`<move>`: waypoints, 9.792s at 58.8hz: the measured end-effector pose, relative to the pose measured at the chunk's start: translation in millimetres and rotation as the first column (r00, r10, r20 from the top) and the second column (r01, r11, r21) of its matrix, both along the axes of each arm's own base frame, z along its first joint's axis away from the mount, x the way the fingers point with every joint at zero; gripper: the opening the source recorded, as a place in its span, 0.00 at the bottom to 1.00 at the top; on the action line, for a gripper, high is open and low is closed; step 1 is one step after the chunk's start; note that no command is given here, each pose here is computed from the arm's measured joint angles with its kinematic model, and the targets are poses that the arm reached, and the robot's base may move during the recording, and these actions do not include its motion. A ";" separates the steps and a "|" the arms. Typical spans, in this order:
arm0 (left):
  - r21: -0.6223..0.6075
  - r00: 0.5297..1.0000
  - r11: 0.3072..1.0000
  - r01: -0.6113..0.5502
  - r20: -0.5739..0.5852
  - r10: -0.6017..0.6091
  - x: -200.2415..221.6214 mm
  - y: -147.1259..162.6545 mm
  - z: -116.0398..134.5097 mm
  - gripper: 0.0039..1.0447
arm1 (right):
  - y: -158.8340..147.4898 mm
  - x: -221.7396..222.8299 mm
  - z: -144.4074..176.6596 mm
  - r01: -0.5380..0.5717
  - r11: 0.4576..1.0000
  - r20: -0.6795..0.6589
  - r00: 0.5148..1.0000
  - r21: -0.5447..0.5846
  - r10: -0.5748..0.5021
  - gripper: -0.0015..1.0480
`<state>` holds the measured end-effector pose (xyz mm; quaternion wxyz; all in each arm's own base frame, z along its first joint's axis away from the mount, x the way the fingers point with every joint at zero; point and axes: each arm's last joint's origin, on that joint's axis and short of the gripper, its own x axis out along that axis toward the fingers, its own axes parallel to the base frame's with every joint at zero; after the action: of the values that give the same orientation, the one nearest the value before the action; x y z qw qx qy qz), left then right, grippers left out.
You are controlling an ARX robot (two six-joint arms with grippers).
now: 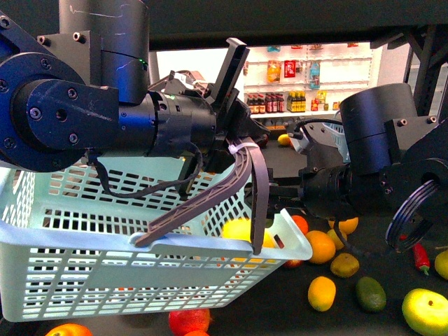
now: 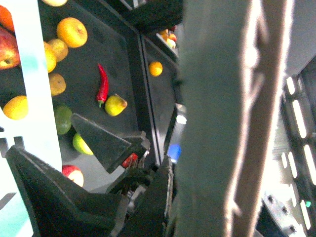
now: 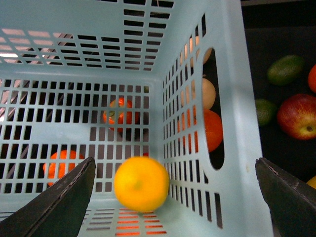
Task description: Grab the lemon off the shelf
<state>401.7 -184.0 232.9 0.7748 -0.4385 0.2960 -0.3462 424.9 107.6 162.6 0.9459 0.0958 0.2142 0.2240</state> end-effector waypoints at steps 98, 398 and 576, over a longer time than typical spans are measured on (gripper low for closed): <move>-0.003 1.000 1.000 -0.002 -0.005 0.002 0.2 0.0 -0.5 0.06 | -71.0 163.7 -208.9 0.299 0.864 -0.340 0.827 -0.406 -0.447 0.93; -0.003 1.000 1.000 0.000 -0.009 0.000 0.4 -0.4 -1.7 0.06 | -107.3 -327.8 5.9 0.464 0.882 0.460 0.803 -0.085 -0.378 0.11; -0.501 0.475 0.431 -0.750 0.045 0.879 -14.8 366.9 -47.6 0.94 | -107.4 -327.8 5.9 0.464 0.882 0.459 0.803 -0.083 -0.379 0.93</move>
<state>386.9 182.9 185.3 0.7661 -0.6216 -0.1591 -0.0382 97.1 0.2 168.4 1.0000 -0.0018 -0.0060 0.0009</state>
